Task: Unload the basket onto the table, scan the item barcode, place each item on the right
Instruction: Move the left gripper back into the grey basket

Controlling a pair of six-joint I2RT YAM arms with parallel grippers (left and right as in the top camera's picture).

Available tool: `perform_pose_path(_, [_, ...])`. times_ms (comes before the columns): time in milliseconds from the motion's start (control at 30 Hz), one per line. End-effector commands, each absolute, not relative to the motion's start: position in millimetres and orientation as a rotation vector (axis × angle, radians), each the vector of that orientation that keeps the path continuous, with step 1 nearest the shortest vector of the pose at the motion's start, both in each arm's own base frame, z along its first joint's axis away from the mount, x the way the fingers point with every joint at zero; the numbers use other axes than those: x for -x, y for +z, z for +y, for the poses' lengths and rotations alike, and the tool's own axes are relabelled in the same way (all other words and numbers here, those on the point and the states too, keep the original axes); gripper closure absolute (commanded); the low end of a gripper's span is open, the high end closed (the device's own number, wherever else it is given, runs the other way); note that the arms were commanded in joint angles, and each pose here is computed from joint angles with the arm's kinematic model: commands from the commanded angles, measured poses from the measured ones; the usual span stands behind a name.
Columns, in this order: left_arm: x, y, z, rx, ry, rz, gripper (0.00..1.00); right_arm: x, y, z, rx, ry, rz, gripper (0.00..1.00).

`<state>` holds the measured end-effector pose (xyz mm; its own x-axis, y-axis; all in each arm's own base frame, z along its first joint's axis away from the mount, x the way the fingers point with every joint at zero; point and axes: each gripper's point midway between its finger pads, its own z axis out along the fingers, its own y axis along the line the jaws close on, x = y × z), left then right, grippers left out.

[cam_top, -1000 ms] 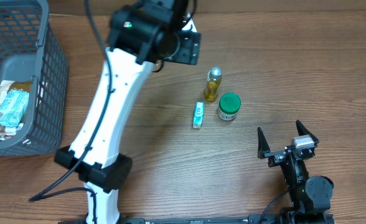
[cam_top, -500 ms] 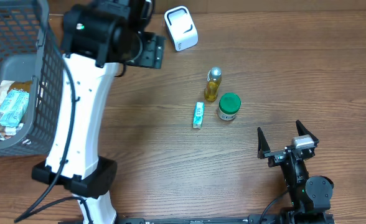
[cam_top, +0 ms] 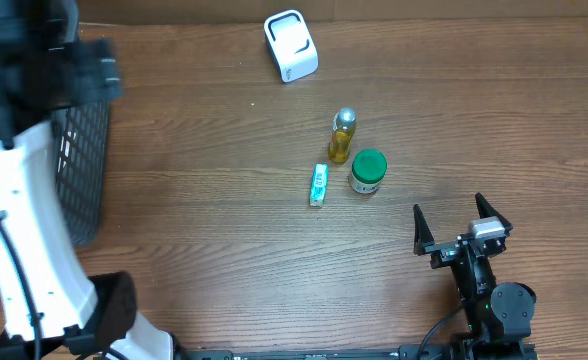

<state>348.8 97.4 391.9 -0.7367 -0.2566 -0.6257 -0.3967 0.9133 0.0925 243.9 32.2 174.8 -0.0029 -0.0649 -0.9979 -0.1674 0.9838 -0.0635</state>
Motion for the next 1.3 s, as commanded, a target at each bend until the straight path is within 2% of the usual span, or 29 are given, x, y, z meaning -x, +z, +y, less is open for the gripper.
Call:
perform_pose_path(0, [-336, 393, 149, 0.614, 0.382, 2.403, 0.00, -244, 172, 34, 0.194, 0.086, 1.574, 0.00])
perform_pose_path(367, [-339, 328, 258, 0.962, 0.398, 2.455, 0.00, -244, 172, 34, 0.194, 0.086, 1.574, 0.00])
perform_pose_path(767, [-354, 240, 276, 1.051, 0.354, 2.686, 0.00, -244, 172, 34, 0.194, 0.086, 1.574, 0.00])
perform_pose_path(933, [-358, 226, 280, 1.061, 0.348, 2.710, 0.00, -244, 172, 34, 0.194, 0.086, 1.574, 0.00])
perform_pose_path(1167, [-369, 232, 298, 1.063, 0.381, 2.624, 0.00, -244, 172, 34, 0.194, 0.086, 1.574, 0.00])
perform_pose_path(1267, [-372, 233, 299, 0.970, 0.388, 2.650, 0.00, -244, 172, 34, 0.194, 0.086, 1.574, 0.00])
